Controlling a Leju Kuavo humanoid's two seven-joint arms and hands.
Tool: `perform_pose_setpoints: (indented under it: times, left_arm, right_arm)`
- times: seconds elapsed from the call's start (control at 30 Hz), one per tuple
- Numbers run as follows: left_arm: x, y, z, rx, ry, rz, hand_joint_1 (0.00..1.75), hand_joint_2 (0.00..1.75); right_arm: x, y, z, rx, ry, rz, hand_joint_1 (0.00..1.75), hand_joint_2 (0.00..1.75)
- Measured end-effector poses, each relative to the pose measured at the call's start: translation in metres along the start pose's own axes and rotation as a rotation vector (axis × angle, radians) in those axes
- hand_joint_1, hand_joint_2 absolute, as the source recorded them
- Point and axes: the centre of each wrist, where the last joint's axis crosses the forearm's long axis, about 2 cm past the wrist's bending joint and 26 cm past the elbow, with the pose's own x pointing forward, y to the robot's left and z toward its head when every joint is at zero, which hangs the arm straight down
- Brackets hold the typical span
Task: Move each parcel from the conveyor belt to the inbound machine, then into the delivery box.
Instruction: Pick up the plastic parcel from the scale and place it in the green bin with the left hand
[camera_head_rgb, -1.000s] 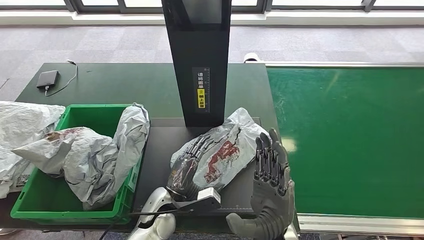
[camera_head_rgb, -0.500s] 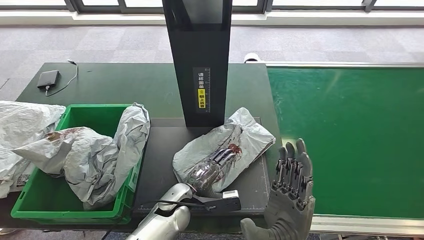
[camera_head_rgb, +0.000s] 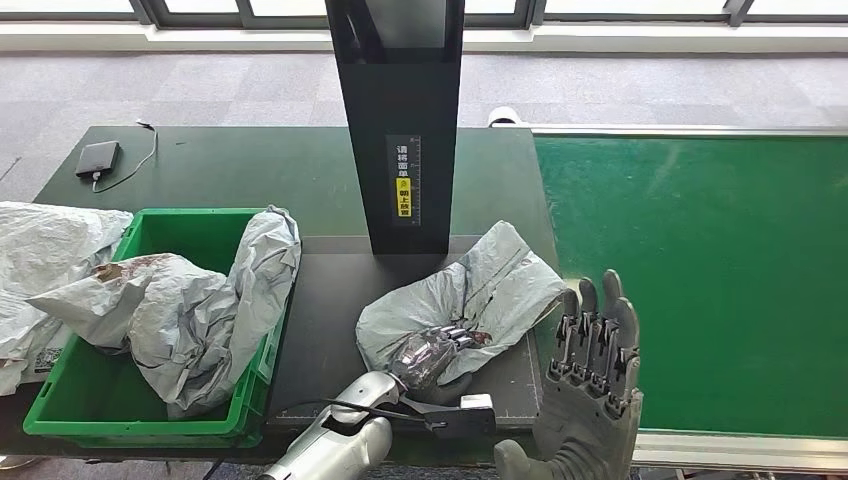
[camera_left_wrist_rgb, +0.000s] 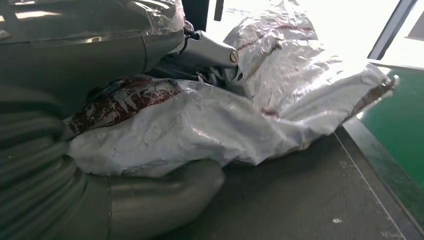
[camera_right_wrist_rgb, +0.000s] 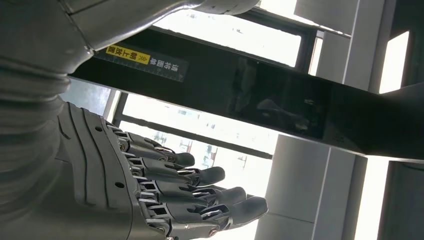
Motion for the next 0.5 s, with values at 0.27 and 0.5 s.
perform_pose_setpoints:
  times: [0.27,0.5]
  left_arm:
    - [0.001,0.005,0.001,0.101,-0.003,0.066,1.75,1.75]
    - [0.001,0.015,0.004,0.194,-0.008,0.109,1.75,1.75]
  right_arm:
    - [0.008,-0.008,-0.008,-0.053,0.01,-0.015,0.0,1.75]
    - [0.01,-0.011,-0.012,-0.084,0.007,-0.028,0.0,1.75]
